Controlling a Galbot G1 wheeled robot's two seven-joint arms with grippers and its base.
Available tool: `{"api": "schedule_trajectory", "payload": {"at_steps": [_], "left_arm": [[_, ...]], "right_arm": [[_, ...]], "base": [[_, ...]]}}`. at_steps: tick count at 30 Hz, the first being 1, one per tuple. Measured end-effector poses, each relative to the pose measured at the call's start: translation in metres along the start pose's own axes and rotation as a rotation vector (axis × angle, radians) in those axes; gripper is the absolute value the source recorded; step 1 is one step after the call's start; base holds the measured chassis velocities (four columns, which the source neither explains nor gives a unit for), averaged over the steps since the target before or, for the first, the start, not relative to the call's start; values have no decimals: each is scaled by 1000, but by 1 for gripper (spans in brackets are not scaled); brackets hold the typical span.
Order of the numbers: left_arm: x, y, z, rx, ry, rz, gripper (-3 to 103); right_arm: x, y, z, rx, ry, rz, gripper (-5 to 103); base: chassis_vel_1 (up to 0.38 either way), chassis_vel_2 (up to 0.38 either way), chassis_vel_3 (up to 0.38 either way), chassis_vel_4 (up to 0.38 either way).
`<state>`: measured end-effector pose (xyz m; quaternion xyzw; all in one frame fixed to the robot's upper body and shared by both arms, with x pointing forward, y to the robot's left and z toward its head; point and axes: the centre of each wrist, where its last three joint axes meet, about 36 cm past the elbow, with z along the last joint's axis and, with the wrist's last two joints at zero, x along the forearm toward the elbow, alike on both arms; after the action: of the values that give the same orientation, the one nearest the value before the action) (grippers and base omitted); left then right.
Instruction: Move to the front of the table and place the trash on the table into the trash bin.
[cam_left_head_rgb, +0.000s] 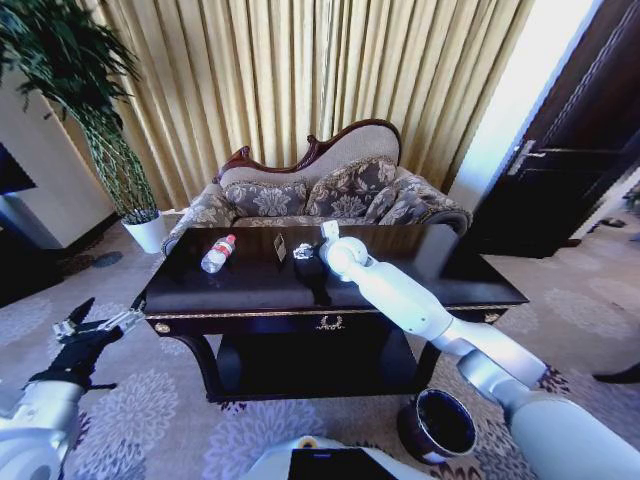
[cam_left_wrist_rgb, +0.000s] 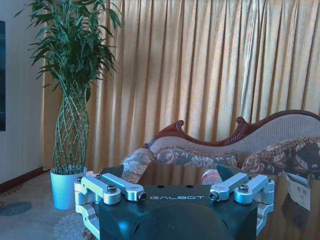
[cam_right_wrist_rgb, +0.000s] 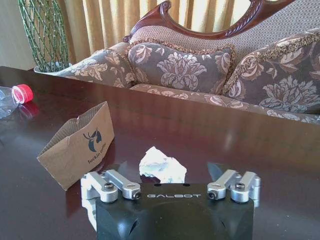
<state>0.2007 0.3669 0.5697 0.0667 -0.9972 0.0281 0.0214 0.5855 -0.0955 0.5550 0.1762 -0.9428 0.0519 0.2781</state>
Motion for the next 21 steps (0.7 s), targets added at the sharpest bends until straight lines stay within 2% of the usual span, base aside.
{"api": "schedule_trajectory", "payload": {"at_steps": [3, 6, 9, 10, 12, 14, 18, 19, 21], "left_arm": [[0, 0, 0, 0, -2, 2, 100], [0, 0, 0, 0, -4, 3, 100], [-1, 0, -1, -2, -6, 5, 100], [-1, 0, -1, -2, -6, 5, 100], [-1, 0, -2, 0, -9, 7, 100], [-1, 0, -2, 1, -10, 7, 100], [-2, -1, -2, 4, -14, 10, 100], [-2, -1, -2, 4, -14, 10, 100], [-3, -1, -2, 5, -14, 10, 100]], "right_arm": [[1, 0, 1, 7, -1, 1, 76], [2, 0, 1, 10, -3, 3, 71], [2, 1, 2, 19, -7, 9, 54], [2, 1, 2, 19, -7, 9, 54], [3, 0, 2, 22, -9, 10, 42], [3, 0, 2, 22, -9, 10, 42], [6, -3, 2, 25, -14, 15, 21], [6, -3, 2, 25, -14, 15, 21], [8, -5, 4, 26, -14, 17, 10]], "base": [[0, 0, 0, 0], [0, 0, 0, 0], [0, 0, 0, 0], [0, 0, 0, 0], [0, 0, 0, 0], [0, 0, 0, 0], [0, 0, 0, 0], [0, 0, 0, 0], [0, 0, 0, 0]]}}
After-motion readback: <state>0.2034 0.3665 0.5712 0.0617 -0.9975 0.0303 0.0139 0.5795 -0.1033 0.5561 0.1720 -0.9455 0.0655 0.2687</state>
